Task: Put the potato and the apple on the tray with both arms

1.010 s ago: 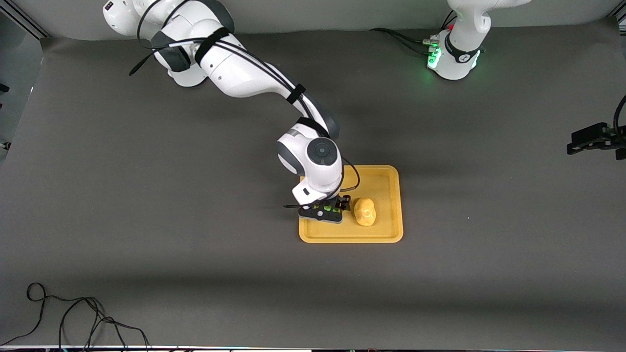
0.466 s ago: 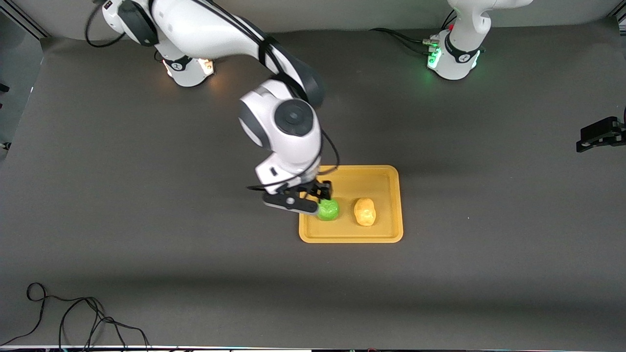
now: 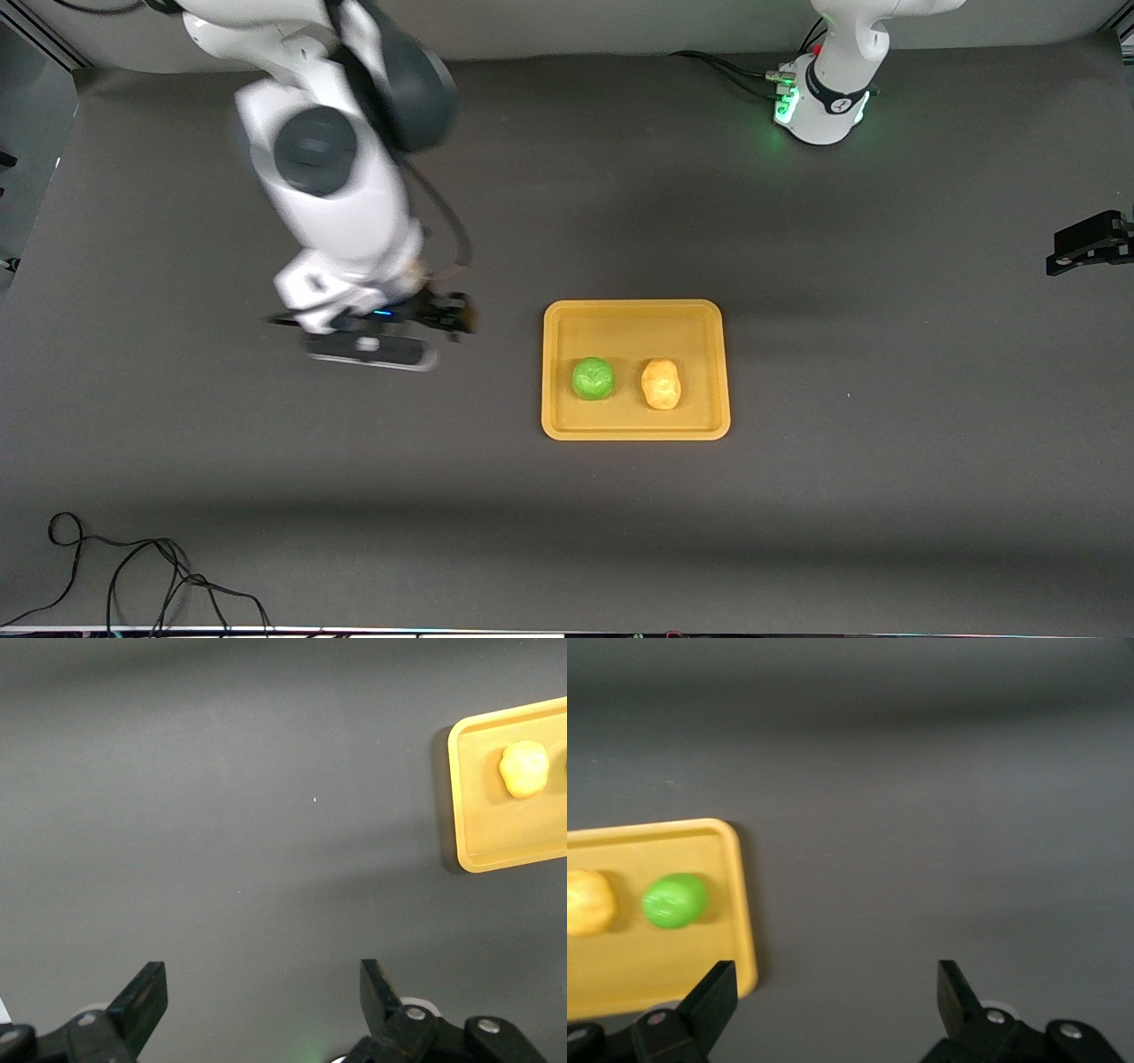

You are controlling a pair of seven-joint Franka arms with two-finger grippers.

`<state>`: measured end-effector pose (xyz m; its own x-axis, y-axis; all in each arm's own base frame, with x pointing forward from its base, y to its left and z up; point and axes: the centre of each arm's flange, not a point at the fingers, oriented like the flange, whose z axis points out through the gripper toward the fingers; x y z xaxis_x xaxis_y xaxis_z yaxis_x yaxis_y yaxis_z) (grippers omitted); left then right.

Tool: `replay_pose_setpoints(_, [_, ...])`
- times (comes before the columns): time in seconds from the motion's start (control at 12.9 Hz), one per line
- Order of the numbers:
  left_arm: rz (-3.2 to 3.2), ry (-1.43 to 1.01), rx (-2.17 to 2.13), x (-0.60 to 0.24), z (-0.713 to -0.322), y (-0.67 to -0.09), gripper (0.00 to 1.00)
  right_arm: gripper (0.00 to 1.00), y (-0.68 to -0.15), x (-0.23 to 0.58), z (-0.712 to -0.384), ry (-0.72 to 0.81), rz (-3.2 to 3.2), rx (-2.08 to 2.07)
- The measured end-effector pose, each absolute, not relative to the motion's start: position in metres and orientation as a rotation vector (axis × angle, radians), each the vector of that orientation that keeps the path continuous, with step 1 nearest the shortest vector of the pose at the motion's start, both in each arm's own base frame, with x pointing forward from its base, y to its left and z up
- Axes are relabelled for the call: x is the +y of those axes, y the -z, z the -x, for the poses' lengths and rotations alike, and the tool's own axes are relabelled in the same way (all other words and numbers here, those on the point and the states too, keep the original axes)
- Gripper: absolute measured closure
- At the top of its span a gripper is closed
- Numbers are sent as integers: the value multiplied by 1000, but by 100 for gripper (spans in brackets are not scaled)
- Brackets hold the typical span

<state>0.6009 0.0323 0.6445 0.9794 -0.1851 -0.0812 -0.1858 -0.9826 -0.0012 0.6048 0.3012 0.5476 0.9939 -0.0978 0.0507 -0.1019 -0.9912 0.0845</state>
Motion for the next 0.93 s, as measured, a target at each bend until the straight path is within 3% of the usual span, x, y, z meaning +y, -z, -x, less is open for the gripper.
replay_pose_setpoints(0.54, [3117, -128, 280, 36, -601, -644, 1, 0, -603, 30, -579, -15, -3110, 27])
replay_pose_setpoints(0.93, [3118, -128, 260, 43, -601, -644, 0, 0, -599, -26, -575, -2, -3111, -9])
